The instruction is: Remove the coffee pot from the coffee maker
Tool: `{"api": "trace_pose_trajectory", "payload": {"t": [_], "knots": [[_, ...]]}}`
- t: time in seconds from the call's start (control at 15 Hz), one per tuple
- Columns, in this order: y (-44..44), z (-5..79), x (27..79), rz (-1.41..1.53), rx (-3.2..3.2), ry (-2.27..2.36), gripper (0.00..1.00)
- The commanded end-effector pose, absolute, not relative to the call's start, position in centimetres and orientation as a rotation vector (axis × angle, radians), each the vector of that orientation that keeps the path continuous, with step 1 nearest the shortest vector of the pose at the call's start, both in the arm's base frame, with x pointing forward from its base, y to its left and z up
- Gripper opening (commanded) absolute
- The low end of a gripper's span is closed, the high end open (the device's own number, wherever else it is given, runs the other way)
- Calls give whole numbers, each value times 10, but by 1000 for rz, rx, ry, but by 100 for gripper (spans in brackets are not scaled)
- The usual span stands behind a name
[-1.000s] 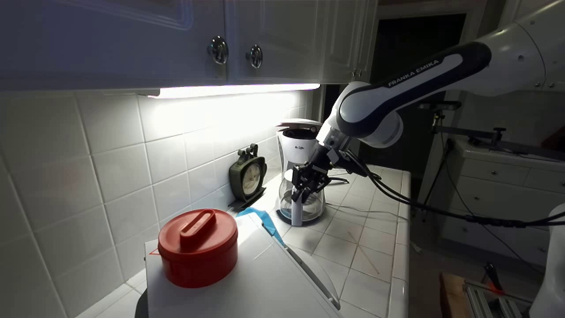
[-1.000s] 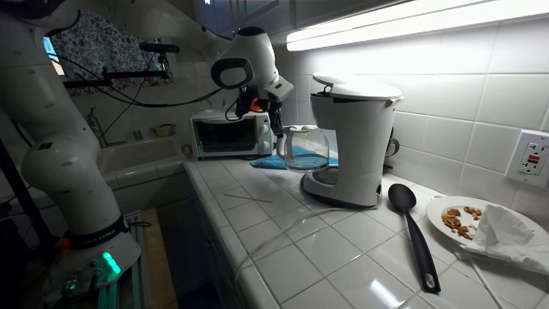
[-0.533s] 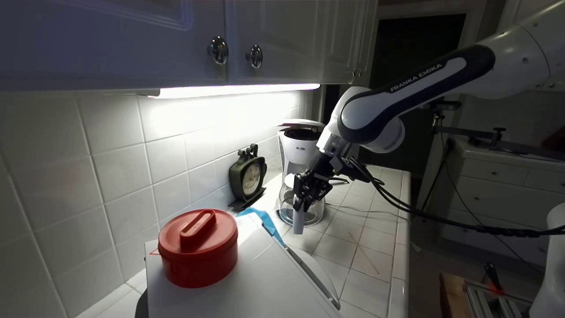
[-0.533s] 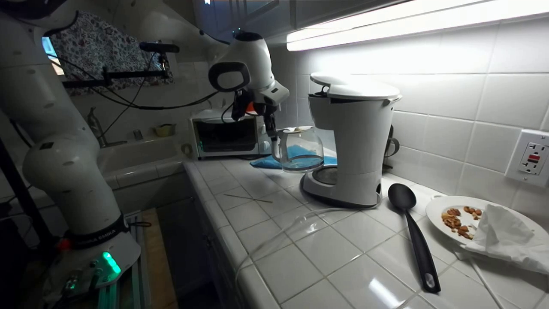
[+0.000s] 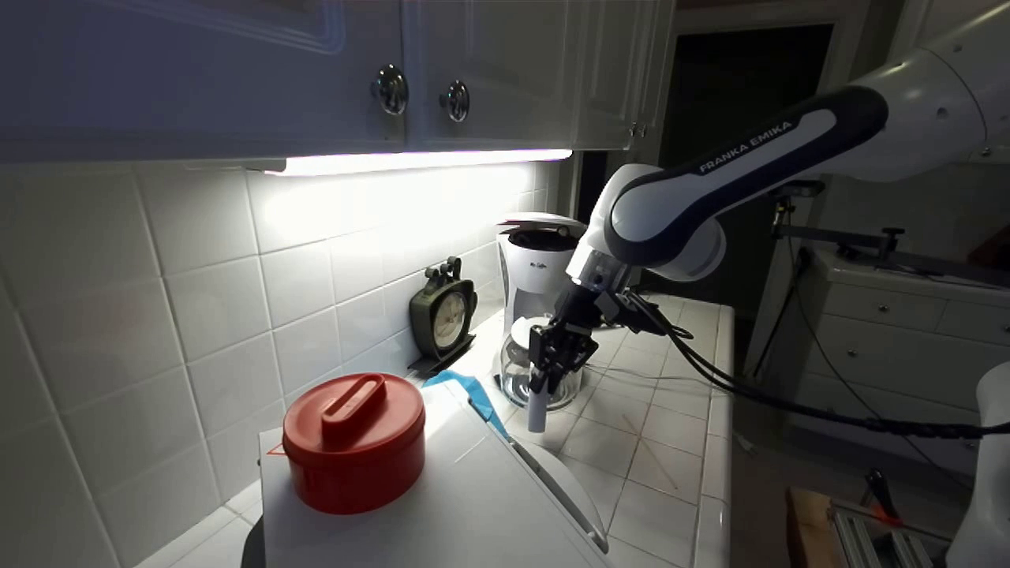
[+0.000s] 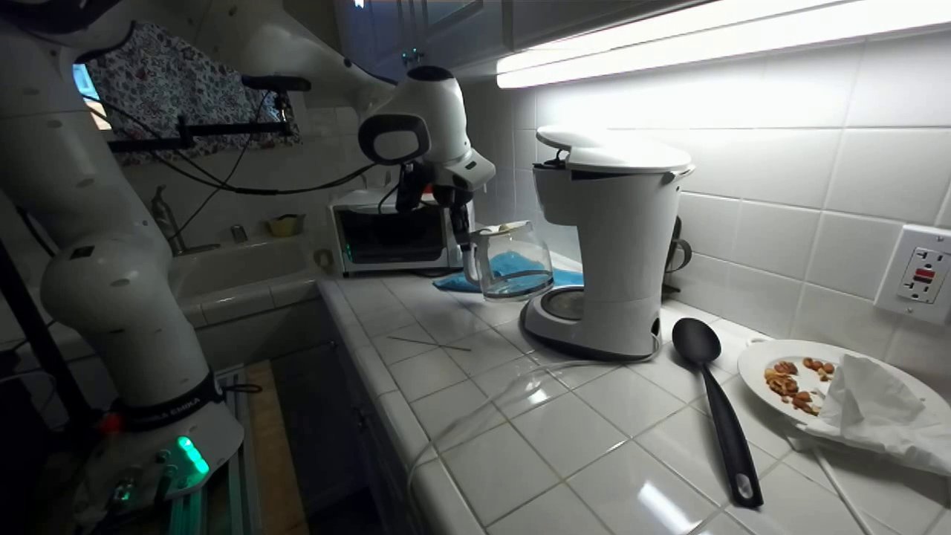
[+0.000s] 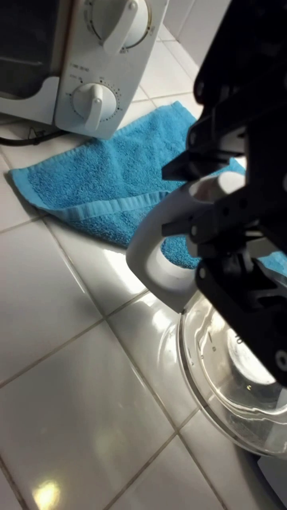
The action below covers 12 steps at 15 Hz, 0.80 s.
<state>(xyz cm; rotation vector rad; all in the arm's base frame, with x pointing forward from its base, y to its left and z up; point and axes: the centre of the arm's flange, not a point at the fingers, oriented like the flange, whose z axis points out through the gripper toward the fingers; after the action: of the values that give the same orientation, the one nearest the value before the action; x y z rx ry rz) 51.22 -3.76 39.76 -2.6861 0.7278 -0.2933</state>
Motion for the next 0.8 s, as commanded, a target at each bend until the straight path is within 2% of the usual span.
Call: {"api": "trace_pose_trajectory", "payload": {"t": [0.0, 0.73], "knots": [[-32, 389, 502, -247, -2669, 705, 7], [-14, 375, 494, -173, -2697, 666, 7]]}}
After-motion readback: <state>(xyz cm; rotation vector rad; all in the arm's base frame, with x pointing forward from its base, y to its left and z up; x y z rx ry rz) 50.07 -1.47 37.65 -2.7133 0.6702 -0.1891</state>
